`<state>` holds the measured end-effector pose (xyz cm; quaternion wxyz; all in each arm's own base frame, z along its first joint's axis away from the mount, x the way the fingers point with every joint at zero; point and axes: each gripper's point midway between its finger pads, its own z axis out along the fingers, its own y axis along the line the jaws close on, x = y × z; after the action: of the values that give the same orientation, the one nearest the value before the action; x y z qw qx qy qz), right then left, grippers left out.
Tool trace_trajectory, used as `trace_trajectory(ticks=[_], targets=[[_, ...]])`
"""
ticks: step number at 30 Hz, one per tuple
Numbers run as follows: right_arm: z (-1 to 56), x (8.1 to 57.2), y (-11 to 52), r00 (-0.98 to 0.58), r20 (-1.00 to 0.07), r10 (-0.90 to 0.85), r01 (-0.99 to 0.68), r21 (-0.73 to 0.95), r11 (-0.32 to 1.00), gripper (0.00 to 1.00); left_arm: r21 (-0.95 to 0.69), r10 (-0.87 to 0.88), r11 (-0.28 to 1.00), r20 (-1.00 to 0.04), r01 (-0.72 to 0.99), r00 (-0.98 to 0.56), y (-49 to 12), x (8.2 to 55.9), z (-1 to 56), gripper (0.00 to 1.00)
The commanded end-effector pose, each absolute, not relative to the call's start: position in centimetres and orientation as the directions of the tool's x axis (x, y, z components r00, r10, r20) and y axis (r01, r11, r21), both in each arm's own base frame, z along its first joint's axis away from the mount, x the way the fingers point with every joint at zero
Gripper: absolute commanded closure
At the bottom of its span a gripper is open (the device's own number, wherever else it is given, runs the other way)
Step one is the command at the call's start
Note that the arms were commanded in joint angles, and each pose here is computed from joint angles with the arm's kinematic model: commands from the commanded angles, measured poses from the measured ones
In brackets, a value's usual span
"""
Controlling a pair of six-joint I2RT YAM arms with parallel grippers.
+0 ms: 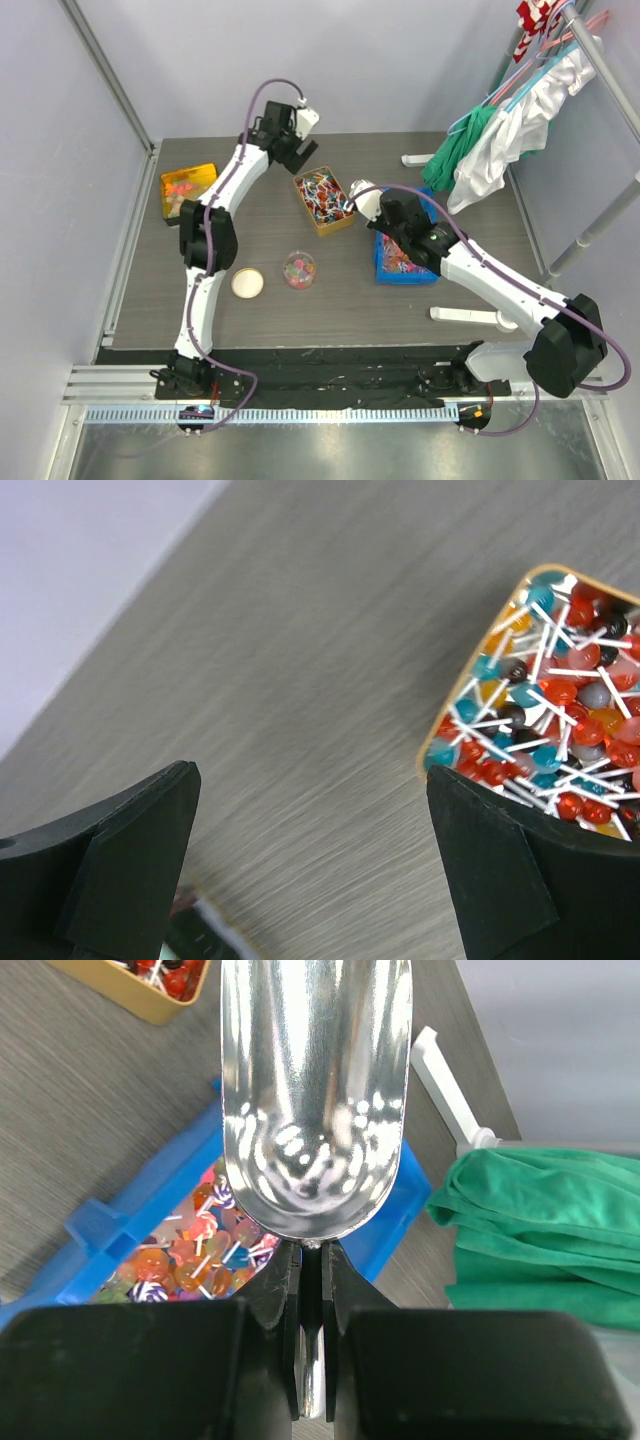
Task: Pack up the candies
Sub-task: Adjust the storage box at the center of the board.
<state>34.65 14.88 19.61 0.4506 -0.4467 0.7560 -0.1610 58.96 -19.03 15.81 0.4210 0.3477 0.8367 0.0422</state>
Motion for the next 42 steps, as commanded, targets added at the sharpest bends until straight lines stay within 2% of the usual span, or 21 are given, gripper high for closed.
trace_trajectory(ticks=[1, 11, 16, 21, 28, 33, 38, 42], targets=[[22.4, 34.9, 14.5, -0.169, -0.608, -0.776, -0.472, -0.641, 0.605, 0.99, 0.402, 0.652, 0.721, -0.668, 0.564, -0.358, -21.1, 59.8, 14.8, 0.0], [22.8, 34.3, 14.9, -0.158, -0.634, -0.757, -0.493, -0.614, 0.617, 0.99, 0.406, 0.681, 0.705, -0.616, 0.581, -0.395, -21.7, 58.9, 11.3, 0.0], [23.1, 34.0, 15.1, -0.147, -0.647, -0.748, -0.502, -0.603, 0.62, 0.99, 0.41, 0.704, 0.698, -0.544, 0.587, -0.458, -19.9, 56.6, 8.6, 0.06], [23.5, 33.9, 15.3, -0.144, -0.66, -0.737, -0.507, -0.591, 0.628, 0.99, 0.417, 0.711, 0.697, -0.503, 0.582, -0.491, -18.4, 54.5, 8.3, 0.15], [23.3, 33.7, 16.1, -0.149, -0.672, -0.725, -0.543, -0.558, 0.628, 0.99, 0.389, 0.686, 0.725, -0.485, 0.569, -0.542, -16.8, 50.8, 9.8, 0.18], [22.9, 33.4, 16.8, -0.146, -0.675, -0.723, -0.572, -0.539, 0.618, 0.99, 0.387, 0.688, 0.725, -0.429, 0.57, -0.585, -15.0, 47.7, 9.5, 0.2], [22.6, 33.2, 17.6, -0.139, -0.672, -0.727, -0.593, -0.531, 0.605, 0.99, 0.397, 0.666, 0.746, -0.438, 0.534, -0.604, -12.9, 47.0, 10.9, 0.22], [22.3, 33.3, 18.6, -0.128, -0.657, -0.743, -0.602, -0.544, 0.584, 0.99, 0.371, 0.609, 0.792, -0.538, 0.486, -0.582, -12.9, 48.3, 14.9, 0.21]])
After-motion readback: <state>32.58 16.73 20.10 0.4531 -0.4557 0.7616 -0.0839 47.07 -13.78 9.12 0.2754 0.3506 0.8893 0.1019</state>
